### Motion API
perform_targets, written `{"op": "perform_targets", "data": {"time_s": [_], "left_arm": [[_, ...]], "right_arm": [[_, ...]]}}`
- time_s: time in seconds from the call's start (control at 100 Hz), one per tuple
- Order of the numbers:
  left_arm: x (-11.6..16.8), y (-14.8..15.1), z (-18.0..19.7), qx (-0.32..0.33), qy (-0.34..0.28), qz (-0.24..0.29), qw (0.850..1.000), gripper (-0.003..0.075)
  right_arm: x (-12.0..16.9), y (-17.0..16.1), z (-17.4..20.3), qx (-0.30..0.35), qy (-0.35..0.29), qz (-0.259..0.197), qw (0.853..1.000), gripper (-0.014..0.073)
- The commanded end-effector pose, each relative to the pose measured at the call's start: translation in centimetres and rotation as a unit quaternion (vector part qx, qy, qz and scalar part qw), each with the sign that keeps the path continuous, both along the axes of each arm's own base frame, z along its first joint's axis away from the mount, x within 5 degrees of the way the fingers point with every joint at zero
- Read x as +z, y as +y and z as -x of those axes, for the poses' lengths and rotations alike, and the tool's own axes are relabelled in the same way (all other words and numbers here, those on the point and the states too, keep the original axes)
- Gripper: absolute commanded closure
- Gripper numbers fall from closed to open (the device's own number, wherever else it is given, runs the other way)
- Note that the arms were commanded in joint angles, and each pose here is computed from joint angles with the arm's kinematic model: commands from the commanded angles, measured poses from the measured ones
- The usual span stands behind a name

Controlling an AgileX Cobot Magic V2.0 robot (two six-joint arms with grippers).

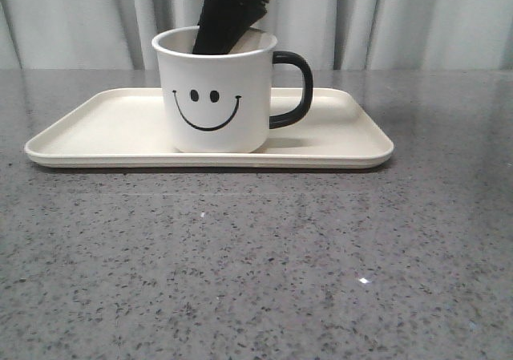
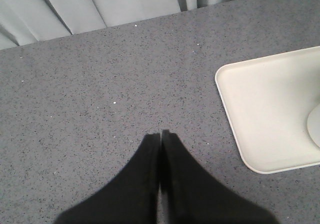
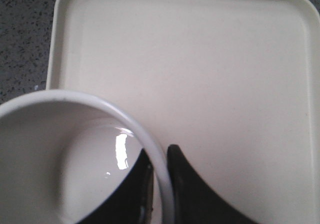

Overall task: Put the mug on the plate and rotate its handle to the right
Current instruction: 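Lower the rotated mug back onto the tray with the right gripper, then open the right gripper and lift it up out of the mug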

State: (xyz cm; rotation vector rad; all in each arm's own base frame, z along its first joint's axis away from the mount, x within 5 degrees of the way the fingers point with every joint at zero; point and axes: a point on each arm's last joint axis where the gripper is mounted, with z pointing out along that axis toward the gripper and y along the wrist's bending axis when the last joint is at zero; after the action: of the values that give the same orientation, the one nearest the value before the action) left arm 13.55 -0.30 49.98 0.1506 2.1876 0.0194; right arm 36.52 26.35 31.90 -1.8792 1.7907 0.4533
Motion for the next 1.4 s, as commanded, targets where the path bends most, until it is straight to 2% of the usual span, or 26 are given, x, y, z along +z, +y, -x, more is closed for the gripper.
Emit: {"op": "perform_targets", "data": {"time_s": [0.0, 0.46, 0.73, 1.02, 1.28, 1.39], "left_arm": [[0.9, -0.1, 0.3, 0.001, -0.032, 0.008, 0.999, 0.0740], [0.9, -0.1, 0.3, 0.001, -0.032, 0.008, 0.999, 0.0740], [0.9, -0.1, 0.3, 0.001, -0.032, 0.008, 0.999, 0.0740], [0.9, -0.1, 0.3, 0.001, -0.032, 0.008, 0.999, 0.0740], [0.9, -0.1, 0.3, 0.001, -0.032, 0.008, 0.999, 0.0740], [0.9, -0.1, 0.3, 0.001, -0.032, 0.008, 0.999, 0.0740]], "right_arm": [[3.2, -0.6, 1.9, 0.027, 0.005, -0.018, 0.999, 0.0659], [3.2, -0.6, 1.9, 0.027, 0.006, -0.017, 0.999, 0.0655], [3.2, -0.6, 1.9, 0.018, 0.009, -0.020, 1.000, 0.0452], [3.3, -0.6, 1.9, 0.016, 0.008, -0.021, 1.000, 0.0436], [4.6, -0.6, 1.9, 0.003, 0.000, -0.034, 0.999, 0.0303], [5.2, -0.6, 1.9, 0.002, -0.009, -0.040, 0.999, 0.0285]]}}
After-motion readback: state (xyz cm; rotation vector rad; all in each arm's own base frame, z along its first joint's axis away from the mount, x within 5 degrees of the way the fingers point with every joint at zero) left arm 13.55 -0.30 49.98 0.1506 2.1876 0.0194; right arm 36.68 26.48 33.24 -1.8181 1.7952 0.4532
